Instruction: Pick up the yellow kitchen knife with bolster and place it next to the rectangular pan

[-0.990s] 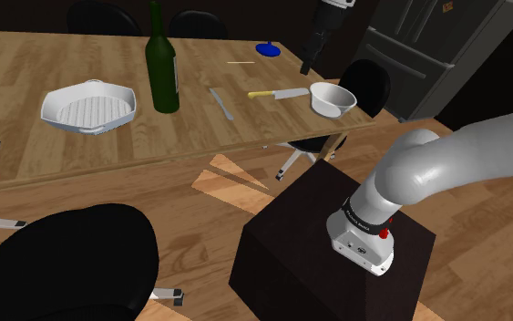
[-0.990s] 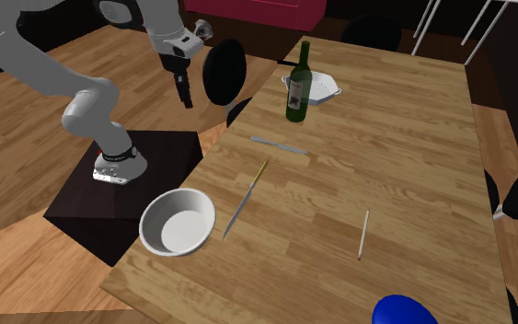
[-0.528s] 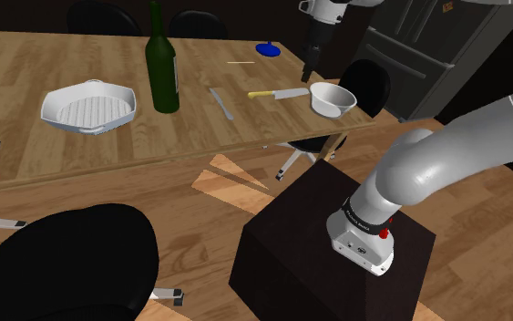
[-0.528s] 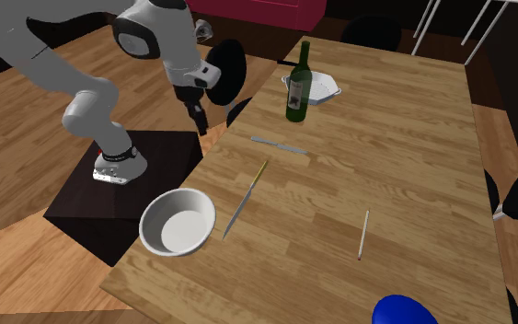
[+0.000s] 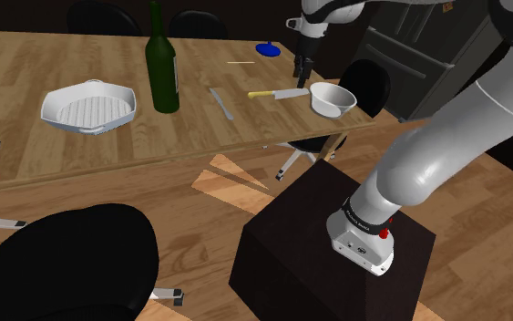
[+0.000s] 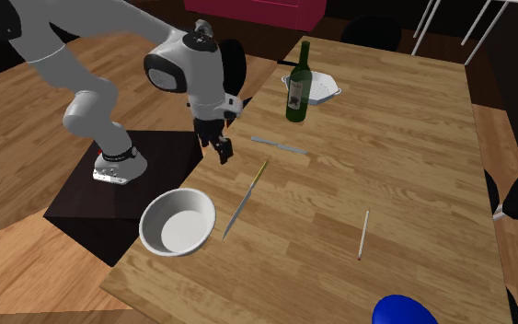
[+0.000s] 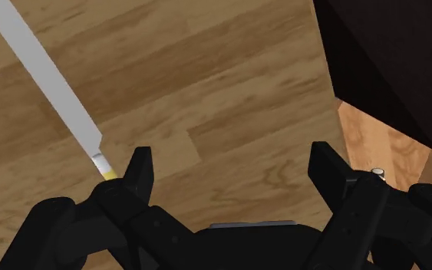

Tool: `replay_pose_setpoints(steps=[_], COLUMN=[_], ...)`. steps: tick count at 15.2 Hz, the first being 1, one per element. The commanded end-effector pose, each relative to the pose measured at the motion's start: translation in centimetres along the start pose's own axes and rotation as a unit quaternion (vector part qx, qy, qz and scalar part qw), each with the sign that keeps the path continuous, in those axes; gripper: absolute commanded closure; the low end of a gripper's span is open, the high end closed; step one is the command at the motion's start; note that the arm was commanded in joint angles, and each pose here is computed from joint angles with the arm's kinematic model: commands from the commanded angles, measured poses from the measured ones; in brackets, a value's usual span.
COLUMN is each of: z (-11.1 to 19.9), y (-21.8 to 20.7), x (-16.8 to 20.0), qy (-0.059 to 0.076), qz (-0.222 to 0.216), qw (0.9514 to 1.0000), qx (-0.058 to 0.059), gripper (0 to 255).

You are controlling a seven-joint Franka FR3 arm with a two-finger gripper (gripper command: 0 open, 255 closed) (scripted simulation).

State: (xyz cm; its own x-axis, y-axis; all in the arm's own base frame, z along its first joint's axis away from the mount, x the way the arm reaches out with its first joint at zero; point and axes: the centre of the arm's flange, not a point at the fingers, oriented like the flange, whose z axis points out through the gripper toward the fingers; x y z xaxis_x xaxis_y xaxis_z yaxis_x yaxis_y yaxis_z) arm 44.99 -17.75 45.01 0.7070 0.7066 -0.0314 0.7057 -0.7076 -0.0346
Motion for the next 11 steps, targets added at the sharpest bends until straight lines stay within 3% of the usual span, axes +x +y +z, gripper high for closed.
replay_pose_setpoints(steps=[1,5,11], z=[1.4,4.1,7.7], y=[2.3,6.6,12.1], x=[0.2,1.3,3.5], qy=[-0.007,-0.021,-0.040], qz=[-0.035,-0.101,-0.187], qw=[0.9993,0.9947,0.9815], qx=[-0.003,-0.007,-0.014], gripper=[0,0,0])
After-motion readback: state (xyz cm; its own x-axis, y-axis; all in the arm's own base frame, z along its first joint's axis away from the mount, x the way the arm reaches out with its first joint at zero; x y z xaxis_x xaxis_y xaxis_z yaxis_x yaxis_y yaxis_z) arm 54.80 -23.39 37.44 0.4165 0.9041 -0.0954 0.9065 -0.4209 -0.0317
